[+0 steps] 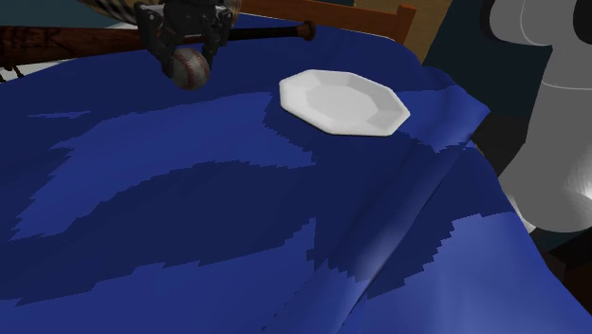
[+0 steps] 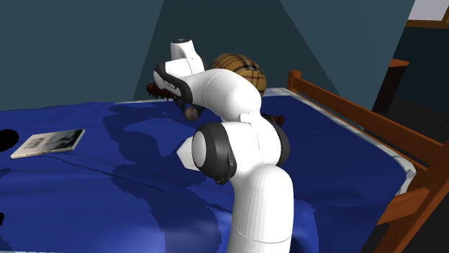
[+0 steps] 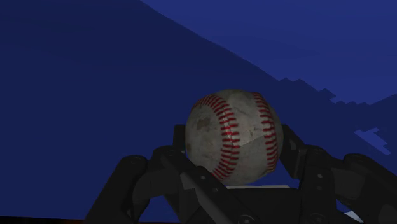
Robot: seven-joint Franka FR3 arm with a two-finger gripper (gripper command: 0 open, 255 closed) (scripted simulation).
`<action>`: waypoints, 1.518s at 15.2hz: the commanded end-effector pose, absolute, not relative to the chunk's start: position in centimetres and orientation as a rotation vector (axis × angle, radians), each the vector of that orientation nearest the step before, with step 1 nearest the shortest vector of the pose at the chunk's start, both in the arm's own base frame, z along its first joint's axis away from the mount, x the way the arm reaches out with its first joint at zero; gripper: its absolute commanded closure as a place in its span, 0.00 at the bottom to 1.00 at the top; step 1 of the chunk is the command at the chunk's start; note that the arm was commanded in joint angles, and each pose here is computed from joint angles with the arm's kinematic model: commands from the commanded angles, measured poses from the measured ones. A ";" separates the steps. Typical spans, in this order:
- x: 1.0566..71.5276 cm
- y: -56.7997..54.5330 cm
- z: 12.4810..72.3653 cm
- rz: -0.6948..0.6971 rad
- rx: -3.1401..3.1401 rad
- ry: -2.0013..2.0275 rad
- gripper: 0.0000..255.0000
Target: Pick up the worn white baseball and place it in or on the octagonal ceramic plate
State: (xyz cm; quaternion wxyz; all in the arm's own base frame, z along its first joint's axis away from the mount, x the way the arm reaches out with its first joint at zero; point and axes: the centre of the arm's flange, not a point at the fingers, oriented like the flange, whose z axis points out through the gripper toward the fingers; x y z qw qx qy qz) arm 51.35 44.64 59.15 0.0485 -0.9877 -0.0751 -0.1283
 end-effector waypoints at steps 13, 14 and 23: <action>51.4 44.6 65.4 -0.389 -3.012 -0.229 1.00; 51.4 44.6 65.9 -0.389 -3.012 -0.229 1.00; 46.8 39.8 68.0 -0.389 -3.012 -0.229 1.00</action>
